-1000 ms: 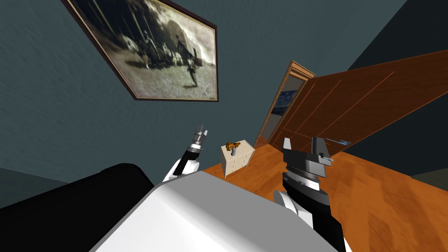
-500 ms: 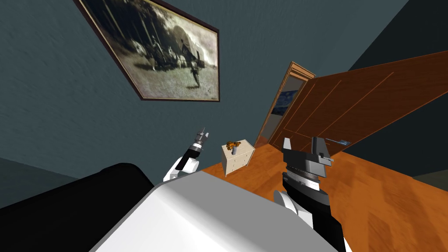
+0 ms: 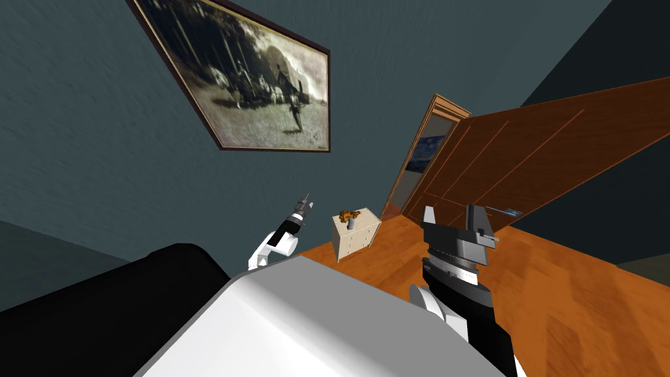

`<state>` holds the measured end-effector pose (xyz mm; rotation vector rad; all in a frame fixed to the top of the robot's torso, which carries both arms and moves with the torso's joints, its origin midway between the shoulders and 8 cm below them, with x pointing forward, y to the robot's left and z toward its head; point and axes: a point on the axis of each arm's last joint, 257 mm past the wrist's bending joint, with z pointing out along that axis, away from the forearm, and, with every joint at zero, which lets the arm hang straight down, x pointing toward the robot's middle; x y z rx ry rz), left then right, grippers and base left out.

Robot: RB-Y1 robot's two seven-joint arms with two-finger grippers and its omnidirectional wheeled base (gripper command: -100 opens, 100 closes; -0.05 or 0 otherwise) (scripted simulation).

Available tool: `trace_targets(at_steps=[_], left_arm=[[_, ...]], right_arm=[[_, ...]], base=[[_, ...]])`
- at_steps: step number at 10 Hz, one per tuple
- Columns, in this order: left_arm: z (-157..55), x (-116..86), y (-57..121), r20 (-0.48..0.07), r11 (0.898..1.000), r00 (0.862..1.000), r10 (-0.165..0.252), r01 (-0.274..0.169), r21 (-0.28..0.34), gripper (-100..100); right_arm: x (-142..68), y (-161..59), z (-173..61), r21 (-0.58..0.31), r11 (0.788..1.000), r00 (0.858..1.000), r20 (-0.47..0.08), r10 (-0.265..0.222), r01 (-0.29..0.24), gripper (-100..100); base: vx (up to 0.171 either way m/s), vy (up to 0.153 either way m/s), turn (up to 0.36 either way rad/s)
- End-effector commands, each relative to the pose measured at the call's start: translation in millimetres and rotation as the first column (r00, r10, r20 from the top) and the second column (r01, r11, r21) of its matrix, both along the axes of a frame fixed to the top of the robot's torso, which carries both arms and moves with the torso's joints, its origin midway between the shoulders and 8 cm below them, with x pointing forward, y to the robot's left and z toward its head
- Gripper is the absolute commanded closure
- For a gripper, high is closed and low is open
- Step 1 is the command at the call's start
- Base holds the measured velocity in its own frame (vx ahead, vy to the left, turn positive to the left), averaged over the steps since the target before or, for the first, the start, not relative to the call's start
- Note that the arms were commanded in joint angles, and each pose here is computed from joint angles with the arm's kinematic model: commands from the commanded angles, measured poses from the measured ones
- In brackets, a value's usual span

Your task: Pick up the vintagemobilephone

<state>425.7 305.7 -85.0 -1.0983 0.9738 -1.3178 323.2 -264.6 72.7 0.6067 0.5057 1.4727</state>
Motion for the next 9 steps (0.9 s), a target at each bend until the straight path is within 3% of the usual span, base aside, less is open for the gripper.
trace_targets(at_steps=[1, 6, 7, 9], left_arm=[[-18.3, 6.4, 6.4, -0.060, 1.000, 0.998, -0.003, 0.001, -0.031, -100], [-60.6, 19.8, 18.2, -0.208, 0.996, 0.978, -0.004, -0.015, -0.091, -100], [-62.5, 19.8, 18.4, -0.215, 0.996, 0.977, -0.003, -0.017, -0.091, -100], [-81.6, 24.4, 24.2, -0.280, 0.992, 0.960, -0.005, -0.029, -0.120, -100]], right_arm=[[0.0, 0.0, 0.0, 0.000, 1.000, 1.000, 0.000, 0.000, 0.000, 0], [0.0, 0.0, 0.0, 0.000, 1.000, 1.000, 0.000, 0.000, 0.000, 0], [0.0, 0.0, 0.0, 0.000, 1.000, 1.000, 0.000, 0.000, 0.000, 0], [0.0, 0.0, 0.0, 0.000, 1.000, 1.000, 0.000, 0.000, 0.000, 0]], base=[[-0.036, -0.005, 0.005], [-0.032, -0.015, -0.002], [-0.010, -0.007, 0.001], [-0.015, -0.018, -0.010]])
